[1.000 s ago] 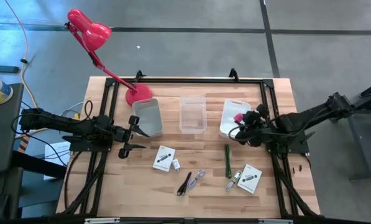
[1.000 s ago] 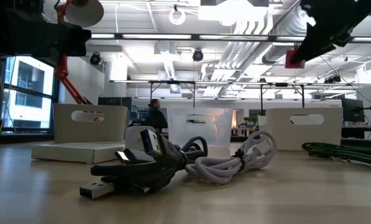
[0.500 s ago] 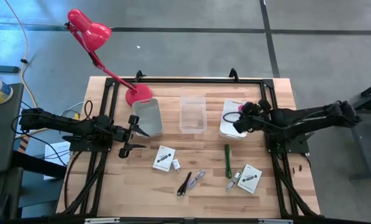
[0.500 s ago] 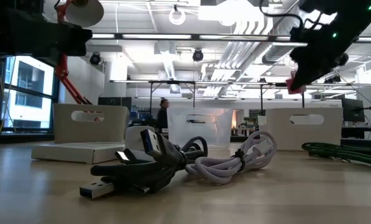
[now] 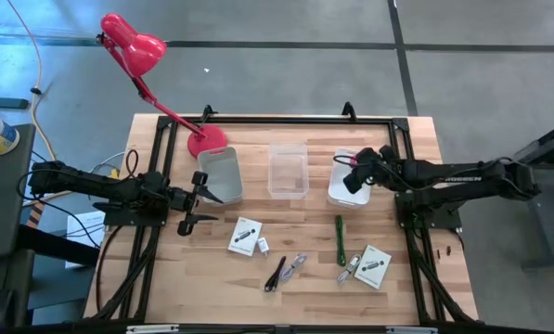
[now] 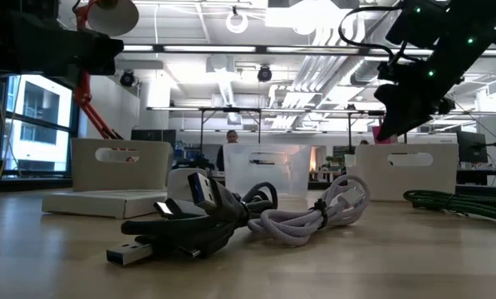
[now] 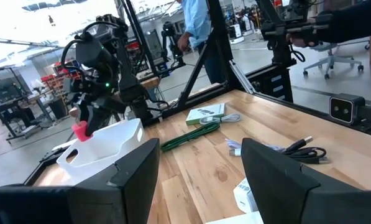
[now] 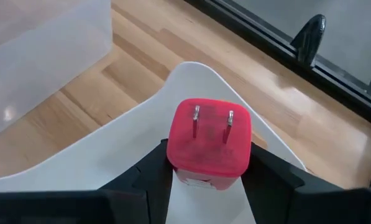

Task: Pick and place items into bin
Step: Put the pink charger adapter into the white bin, then put the white charger adapter into the white bin

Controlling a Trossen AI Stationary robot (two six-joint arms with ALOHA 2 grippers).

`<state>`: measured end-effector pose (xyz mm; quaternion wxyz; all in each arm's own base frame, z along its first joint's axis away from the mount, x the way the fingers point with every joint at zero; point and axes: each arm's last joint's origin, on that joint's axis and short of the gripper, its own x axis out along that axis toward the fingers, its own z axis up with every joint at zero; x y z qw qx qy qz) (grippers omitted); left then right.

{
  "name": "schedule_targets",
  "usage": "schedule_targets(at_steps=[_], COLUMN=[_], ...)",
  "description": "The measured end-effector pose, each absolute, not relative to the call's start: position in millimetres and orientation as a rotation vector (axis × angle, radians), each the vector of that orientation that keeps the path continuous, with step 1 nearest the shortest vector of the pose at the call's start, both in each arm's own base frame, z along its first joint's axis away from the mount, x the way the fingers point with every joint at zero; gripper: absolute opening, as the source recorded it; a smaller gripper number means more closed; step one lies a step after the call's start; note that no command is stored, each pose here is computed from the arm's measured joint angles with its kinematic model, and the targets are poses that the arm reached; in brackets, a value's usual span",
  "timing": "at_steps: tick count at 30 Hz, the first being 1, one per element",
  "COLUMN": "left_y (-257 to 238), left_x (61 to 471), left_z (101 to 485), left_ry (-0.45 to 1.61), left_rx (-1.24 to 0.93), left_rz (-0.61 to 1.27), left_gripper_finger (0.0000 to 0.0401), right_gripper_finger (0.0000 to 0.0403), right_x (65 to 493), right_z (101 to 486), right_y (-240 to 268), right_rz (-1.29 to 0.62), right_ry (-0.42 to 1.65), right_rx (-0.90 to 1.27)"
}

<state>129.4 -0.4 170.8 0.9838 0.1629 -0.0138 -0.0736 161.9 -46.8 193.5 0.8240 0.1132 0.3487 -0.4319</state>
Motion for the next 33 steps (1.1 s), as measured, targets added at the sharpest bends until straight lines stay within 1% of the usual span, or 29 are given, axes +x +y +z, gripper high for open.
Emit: schedule_targets(at_steps=[7, 15, 17, 22, 25, 30, 33], left_y=[0.1, 0.3, 0.3, 0.3, 0.3, 0.3, 0.3], left_x=[129.4, 129.5, 129.5, 129.5, 129.5, 129.4, 129.5], left_z=[170.8, 170.8, 170.7, 170.6, 170.7, 170.7, 170.7], left_ry=[-0.025, -0.024, -0.024, -0.023, -0.023, -0.023, -0.023], left_rx=[0.333, 0.335, 0.335, 0.332, 0.331, 0.332, 0.332], left_rz=[-0.129, -0.124, -0.123, -0.124, -0.124, -0.124, -0.124], left_gripper_finger=[0.0216, 0.0216, 0.0216, 0.0216, 0.0216, 0.0216, 0.0216], right_gripper_finger=[0.0175, 0.0157, 0.0164, 0.0202, 0.0218, 0.0221, 0.0216], right_x=[164.2, 164.6, 163.9, 162.1, 160.9, 160.2, 164.4], right_z=[195.4, 196.2, 195.8, 194.8, 194.4, 194.6, 197.2], right_y=[-47.4, -50.2, -52.6, -59.4, -62.6, -64.9, -63.8], right_rz=[-0.908, -0.903, -0.901, -0.873, -0.870, -0.880, -0.829], right_ry=[0.720, 0.715, 0.723, 0.739, 0.745, 0.744, 0.717], right_rx=[0.226, 0.228, 0.240, 0.302, 0.326, 0.322, 0.304])
